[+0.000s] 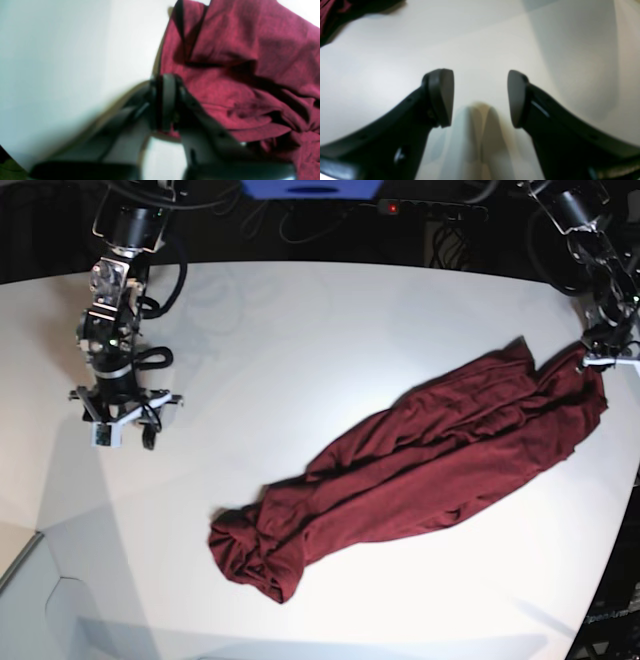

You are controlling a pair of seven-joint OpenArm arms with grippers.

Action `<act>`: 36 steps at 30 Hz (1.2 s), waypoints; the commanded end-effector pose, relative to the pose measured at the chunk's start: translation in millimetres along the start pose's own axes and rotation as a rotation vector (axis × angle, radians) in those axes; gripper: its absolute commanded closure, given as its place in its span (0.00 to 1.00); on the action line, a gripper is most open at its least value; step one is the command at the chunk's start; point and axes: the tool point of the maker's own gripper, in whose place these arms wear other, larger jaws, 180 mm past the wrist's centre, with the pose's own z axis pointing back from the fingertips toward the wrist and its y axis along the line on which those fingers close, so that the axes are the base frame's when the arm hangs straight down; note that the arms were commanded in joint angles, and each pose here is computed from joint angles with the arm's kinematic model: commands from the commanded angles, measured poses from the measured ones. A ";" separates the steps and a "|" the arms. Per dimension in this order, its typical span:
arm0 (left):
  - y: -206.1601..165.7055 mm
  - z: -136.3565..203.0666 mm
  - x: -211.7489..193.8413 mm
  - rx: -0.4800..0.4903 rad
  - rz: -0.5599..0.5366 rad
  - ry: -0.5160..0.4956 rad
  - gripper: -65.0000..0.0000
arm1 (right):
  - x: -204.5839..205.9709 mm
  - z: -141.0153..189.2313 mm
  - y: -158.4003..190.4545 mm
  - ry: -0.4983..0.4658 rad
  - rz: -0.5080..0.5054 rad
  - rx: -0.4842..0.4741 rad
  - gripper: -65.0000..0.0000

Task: Layout the t-shirt on the table in an organized manner, then fold the t-shirt properly
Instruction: 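Grasp the shirt's end with the left gripper and pull it outward, then lower the right gripper onto the bunched shirt end and grasp it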

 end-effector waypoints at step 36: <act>-22.5 104.7 135.7 -0.098 0.029 -0.361 1.00 | 83.3 -65.5 85.4 0.118 0.199 0.204 0.42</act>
